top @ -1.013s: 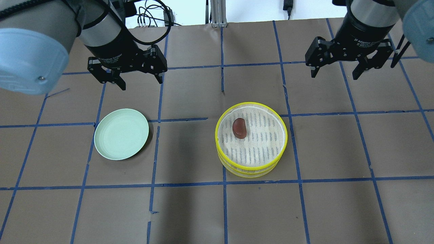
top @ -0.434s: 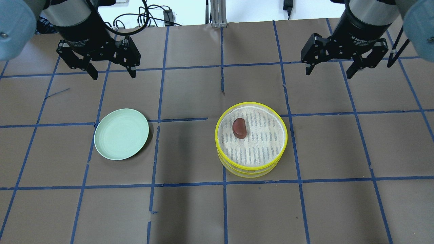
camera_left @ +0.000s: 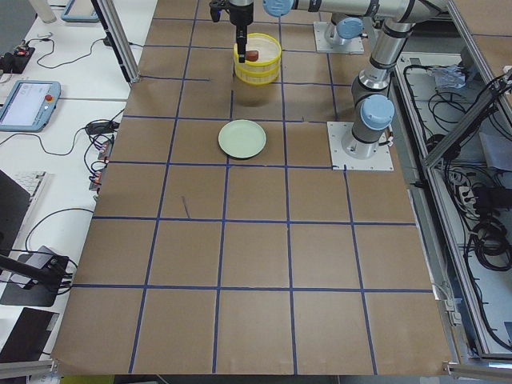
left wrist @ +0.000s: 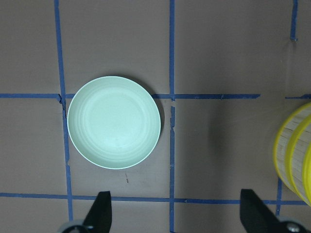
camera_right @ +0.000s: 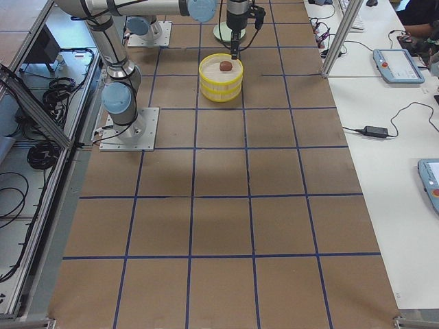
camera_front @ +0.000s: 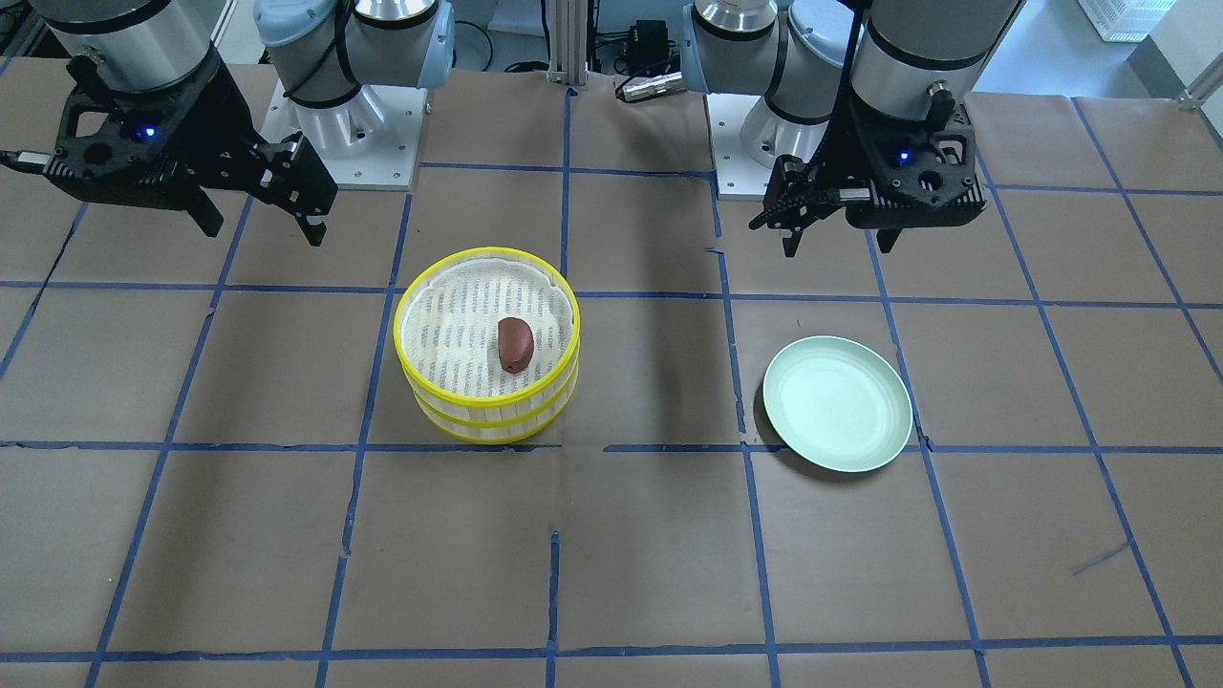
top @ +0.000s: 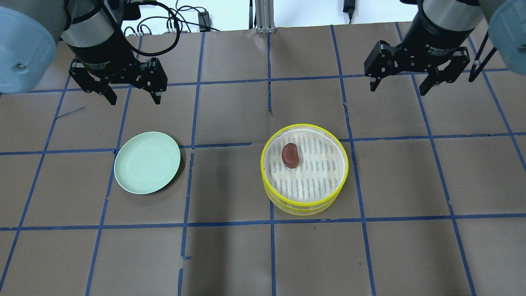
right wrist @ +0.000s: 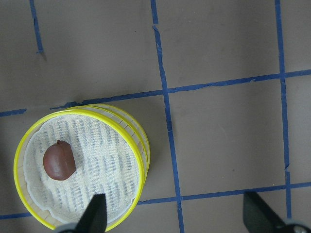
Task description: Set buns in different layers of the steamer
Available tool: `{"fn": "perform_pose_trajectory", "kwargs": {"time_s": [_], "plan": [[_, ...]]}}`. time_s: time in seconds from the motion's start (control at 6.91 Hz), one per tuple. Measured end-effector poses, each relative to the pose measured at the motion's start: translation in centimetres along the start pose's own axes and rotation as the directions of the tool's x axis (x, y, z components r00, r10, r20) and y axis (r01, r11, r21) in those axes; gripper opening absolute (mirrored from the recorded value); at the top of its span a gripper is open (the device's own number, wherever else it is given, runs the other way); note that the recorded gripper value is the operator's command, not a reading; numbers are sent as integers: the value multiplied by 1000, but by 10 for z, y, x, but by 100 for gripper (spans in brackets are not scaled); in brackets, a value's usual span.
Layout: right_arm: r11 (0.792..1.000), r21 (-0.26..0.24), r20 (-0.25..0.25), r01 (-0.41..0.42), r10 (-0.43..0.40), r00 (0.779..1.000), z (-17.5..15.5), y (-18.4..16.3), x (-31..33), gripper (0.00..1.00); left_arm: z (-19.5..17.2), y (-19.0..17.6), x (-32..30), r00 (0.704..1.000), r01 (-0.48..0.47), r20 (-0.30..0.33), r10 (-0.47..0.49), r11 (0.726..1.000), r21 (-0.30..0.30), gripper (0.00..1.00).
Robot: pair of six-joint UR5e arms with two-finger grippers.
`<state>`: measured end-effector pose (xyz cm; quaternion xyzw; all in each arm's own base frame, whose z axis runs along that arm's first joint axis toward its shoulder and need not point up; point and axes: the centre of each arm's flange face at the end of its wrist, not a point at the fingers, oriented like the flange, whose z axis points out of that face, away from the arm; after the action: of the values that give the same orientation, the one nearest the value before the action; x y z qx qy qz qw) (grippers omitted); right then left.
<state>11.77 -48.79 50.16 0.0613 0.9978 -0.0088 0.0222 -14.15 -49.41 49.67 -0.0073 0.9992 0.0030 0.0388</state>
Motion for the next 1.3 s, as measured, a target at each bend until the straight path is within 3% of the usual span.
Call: {"fn": "perform_pose_trajectory", "kwargs": {"time_s": [0.43,0.87,1.01,1.16,1.3], "plan": [[1000,1,2,-1,1,1000,0,0,0,100,3,-3,8,997,22,-72,-22,1000,-6,100],[1000,-2,-1,1,-1,1000,0,0,0,99,4,-4,10,996,25,-89,-25,1000,-9,100],[1000,-3,-9,7,-7,1000,0,0,1,92,4,-4,10,996,25,-89,-26,1000,-8,100],[1000,3,-26,13,-13,1000,0,0,3,100,3,-2,10,996,25,-89,-25,1000,-7,100],[1000,11,-43,18,-17,999,-1,-1,4,100,2,-2,10,996,25,-89,-25,1000,-4,100]]}}
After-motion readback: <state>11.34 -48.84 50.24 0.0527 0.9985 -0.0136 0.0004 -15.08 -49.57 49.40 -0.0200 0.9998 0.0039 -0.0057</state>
